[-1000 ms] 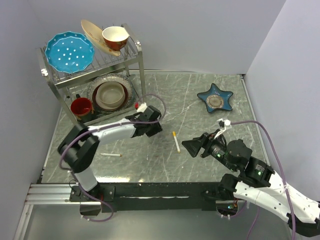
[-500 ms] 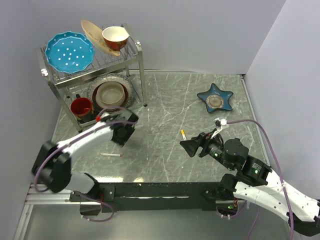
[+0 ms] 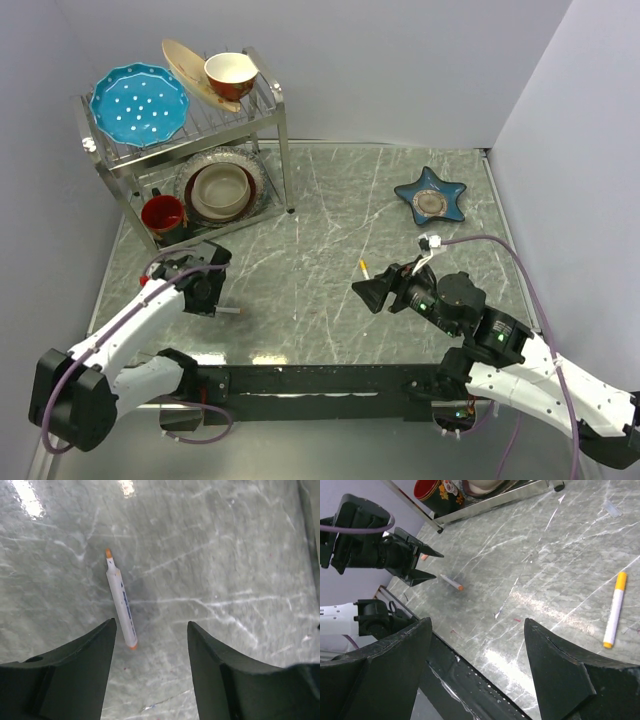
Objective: Insert the pens into the pen caps
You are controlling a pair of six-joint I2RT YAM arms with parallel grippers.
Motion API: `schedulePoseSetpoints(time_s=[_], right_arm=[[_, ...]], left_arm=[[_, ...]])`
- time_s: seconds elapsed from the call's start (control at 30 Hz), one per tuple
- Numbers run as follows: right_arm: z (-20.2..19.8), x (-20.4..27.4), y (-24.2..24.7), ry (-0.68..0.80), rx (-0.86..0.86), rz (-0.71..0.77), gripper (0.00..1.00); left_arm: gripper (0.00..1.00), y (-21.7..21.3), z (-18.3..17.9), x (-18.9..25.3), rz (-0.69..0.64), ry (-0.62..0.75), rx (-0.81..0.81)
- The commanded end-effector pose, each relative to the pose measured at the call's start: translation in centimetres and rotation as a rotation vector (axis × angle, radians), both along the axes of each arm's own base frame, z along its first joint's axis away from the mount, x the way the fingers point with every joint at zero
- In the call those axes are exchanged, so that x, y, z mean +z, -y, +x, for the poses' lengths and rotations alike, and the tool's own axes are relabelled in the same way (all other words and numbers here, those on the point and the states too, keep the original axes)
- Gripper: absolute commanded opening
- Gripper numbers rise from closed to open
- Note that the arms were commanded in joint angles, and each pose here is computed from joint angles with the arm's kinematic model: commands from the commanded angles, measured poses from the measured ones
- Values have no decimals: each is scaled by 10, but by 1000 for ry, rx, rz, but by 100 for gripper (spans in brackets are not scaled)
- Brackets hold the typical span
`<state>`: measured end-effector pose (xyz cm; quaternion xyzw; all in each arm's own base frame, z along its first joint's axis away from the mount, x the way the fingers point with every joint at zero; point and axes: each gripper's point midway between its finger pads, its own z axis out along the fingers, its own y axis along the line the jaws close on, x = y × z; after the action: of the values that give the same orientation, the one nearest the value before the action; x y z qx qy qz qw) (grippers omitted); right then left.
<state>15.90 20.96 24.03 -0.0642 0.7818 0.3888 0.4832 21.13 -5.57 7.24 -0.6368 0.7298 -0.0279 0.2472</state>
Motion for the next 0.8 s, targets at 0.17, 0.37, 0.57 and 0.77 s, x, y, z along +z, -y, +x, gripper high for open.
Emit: schedulePoseSetpoints(time_s=[0.17,0.37,0.57,0.77], right_arm=[[3,11,-6,15,2,51,81],[6,14,-4,25,-17,55,81],[6,21,0,39,-32,81,80],[4,21,-3,32,-15,87,80]], left_arm=[[56,-15,-8,-19,-15,-104,80],[54,-19,-8,-30,-14,-138,101],[51,-21,-10,-41,9,-208,106],[35,-18,-22,-65,-3,-281,108]])
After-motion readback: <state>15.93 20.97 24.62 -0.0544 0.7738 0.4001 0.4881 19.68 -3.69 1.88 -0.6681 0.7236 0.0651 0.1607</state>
